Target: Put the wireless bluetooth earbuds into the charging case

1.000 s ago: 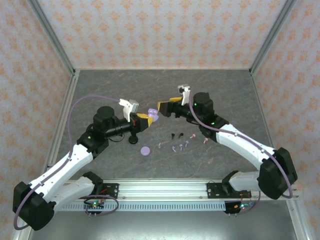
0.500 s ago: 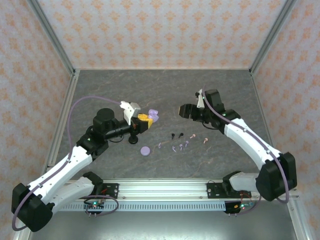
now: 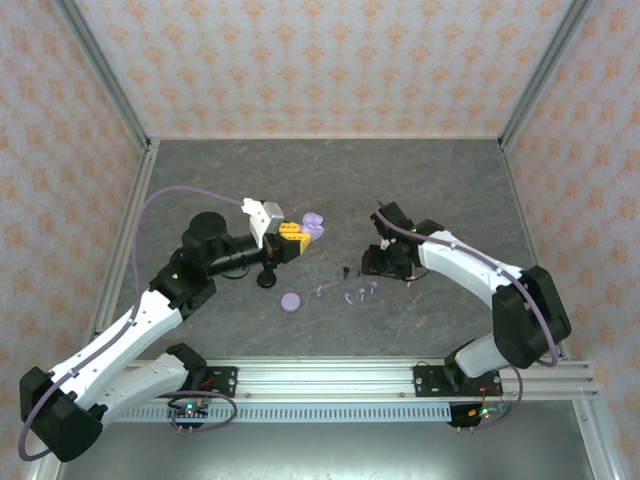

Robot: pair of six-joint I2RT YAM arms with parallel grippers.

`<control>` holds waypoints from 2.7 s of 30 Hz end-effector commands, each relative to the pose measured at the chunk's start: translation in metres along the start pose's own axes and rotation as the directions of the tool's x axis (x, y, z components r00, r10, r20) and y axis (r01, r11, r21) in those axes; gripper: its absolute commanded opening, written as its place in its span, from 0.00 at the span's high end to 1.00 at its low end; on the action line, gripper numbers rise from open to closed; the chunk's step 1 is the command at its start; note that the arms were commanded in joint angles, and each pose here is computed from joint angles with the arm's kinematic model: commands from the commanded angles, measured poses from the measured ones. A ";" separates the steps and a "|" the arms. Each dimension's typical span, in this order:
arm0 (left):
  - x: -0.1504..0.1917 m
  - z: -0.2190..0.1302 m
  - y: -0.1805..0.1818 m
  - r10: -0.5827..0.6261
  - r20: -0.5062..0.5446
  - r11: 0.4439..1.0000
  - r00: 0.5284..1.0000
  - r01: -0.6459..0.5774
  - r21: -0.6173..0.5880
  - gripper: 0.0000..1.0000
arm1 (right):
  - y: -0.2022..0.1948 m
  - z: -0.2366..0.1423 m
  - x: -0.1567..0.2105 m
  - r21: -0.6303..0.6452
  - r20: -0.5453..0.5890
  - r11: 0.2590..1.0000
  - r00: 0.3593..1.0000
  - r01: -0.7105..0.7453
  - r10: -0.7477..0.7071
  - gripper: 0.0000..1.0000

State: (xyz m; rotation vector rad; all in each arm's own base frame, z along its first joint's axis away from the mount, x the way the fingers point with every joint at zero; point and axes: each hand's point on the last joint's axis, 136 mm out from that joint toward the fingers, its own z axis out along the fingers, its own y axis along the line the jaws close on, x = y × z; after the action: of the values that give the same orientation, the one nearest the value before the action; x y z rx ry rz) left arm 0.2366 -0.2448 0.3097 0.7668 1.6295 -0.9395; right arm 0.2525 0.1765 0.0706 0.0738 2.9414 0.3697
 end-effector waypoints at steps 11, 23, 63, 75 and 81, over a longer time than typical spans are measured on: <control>-0.018 -0.003 -0.011 0.045 0.040 0.998 0.998 -0.046 0.033 1.00 | -0.016 0.037 0.008 0.126 -0.062 0.992 0.998 -0.020 0.028 0.57; -0.016 -0.002 -0.009 0.034 0.028 0.999 0.999 -0.035 0.020 1.00 | -0.014 0.050 0.016 0.120 -0.102 0.993 0.994 -0.021 0.033 0.64; -0.024 0.042 -0.003 0.064 0.089 0.997 0.994 -0.068 0.044 1.00 | 0.104 -0.235 -0.057 -0.322 0.497 0.919 0.867 0.229 -0.042 0.79; -0.013 0.050 -0.003 0.060 0.049 0.997 0.997 -0.063 0.053 1.00 | 0.134 -0.218 -0.050 -0.300 0.458 0.899 0.875 0.319 -0.157 0.79; -0.011 0.051 -0.002 0.058 0.041 0.997 0.997 -0.060 0.050 1.00 | 0.136 -0.214 -0.048 -0.306 0.445 0.897 0.881 0.320 -0.162 0.79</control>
State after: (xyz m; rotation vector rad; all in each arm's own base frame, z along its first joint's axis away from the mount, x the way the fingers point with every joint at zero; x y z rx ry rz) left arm 0.2605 -0.2863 0.2928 0.8047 1.6193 -0.9601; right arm 0.2692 0.2504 0.3098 -0.2095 2.3894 0.7501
